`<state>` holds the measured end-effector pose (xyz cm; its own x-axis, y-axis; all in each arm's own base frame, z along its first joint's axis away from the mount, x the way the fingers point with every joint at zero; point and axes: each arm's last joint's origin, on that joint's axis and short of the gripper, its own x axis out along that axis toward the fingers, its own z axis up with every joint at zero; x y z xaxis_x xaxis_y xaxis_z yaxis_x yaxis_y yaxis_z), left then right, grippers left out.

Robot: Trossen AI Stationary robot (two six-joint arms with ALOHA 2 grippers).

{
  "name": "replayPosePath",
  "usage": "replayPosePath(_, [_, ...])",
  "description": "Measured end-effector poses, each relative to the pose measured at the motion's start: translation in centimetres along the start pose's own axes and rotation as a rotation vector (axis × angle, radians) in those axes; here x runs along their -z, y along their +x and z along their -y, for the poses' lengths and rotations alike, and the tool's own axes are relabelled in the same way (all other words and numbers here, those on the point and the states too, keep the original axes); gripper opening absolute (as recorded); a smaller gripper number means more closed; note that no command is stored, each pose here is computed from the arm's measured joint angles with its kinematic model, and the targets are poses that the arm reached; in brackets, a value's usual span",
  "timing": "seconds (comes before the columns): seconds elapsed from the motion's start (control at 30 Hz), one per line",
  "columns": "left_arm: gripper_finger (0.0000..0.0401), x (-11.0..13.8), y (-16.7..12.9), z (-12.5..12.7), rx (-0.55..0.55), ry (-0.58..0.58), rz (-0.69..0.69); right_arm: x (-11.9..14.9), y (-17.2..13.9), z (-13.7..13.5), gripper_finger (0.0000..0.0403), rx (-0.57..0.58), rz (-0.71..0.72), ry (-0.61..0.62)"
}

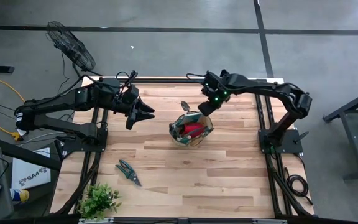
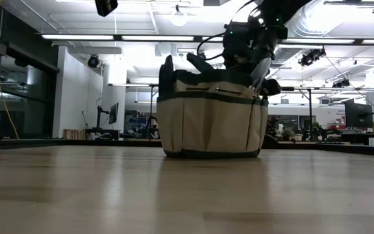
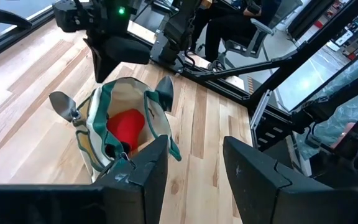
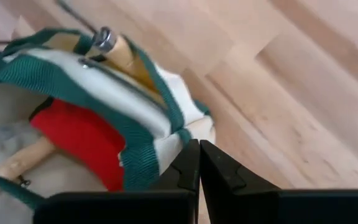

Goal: Pick & Place Garden tools in Gardening bag
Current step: Move the brown gardening bag to the center of the table

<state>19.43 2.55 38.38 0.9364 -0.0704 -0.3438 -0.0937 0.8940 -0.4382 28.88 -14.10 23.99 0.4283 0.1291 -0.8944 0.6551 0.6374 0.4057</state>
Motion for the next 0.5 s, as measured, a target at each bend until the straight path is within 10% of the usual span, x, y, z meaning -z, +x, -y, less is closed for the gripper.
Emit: replayPosePath(0.5, [0.0152,0.0,0.0,0.0,0.000,-0.040,0.000,0.0,-0.8,0.9,0.0002,0.078,0.024,-0.019])
